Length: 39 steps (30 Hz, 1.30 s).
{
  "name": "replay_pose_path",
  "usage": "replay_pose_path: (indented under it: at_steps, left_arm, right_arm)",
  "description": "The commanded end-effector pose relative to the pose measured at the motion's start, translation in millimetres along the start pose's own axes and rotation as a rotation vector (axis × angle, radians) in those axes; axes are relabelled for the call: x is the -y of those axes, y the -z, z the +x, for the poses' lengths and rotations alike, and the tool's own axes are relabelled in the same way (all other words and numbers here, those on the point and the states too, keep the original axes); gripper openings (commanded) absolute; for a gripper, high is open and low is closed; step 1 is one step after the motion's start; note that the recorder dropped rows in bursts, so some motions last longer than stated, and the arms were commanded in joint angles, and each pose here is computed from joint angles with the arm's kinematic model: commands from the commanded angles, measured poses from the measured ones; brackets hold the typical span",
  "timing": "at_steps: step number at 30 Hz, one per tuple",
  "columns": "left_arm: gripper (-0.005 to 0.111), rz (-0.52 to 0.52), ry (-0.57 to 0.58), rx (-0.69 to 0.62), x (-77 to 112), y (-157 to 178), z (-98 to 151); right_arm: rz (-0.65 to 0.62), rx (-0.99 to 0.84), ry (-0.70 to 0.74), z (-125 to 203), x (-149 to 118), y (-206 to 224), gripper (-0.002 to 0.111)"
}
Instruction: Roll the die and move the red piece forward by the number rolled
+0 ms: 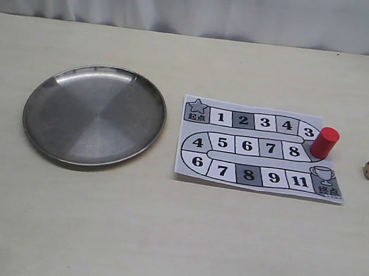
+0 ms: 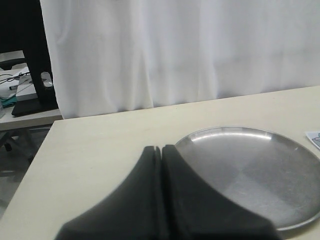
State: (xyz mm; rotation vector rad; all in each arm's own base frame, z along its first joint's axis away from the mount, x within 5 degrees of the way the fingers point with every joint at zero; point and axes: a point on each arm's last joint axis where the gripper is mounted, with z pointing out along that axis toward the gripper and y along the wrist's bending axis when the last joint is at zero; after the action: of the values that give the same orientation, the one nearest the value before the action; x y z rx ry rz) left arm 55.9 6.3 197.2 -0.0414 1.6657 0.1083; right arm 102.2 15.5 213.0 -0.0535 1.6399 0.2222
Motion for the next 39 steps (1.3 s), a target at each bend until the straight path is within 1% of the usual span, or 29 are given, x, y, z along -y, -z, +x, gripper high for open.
replay_pose_path:
  at_steps: [1,5,7,9,12,22,31,32,36,39]
  left_arm:
    - [0.0,-0.004,0.002,0.01,-0.2,0,0]
    - [0.0,-0.004,0.002,0.01,-0.2,0,0]
    - [0.0,-0.004,0.002,0.01,-0.2,0,0]
    - [0.0,-0.004,0.002,0.01,-0.2,0,0]
    - [0.0,-0.004,0.002,0.01,-0.2,0,0]
    - [0.0,-0.004,0.002,0.01,-0.2,0,0]
    - [0.0,-0.004,0.002,0.01,-0.2,0,0]
    - [0.0,-0.004,0.002,0.01,-0.2,0,0]
    - [0.0,-0.004,0.002,0.01,-0.2,0,0]
    - [0.0,-0.004,0.002,0.01,-0.2,0,0]
  right_arm:
    - [-0.037,-0.01,-0.042,8,-3,4,0.006]
    - [0.079,-0.002,-0.108,8,7,5,0.006]
    - [0.131,-0.015,-0.088,9,11,6,0.006]
    - [0.171,-0.028,-0.1,11,15,6,0.006]
    - [0.22,-0.037,-0.187,13,19,7,0.006]
    - [0.229,-0.064,-0.201,15,19,8,0.006]
    - [0.219,0.031,-0.187,11,14,33,0.006]
    - [0.218,0.04,-0.178,11,13,36,0.006]
    - [0.246,0.016,-0.052,16,14,46,0.006]
    - [0.264,-0.009,-0.025,19,15,48,0.006]
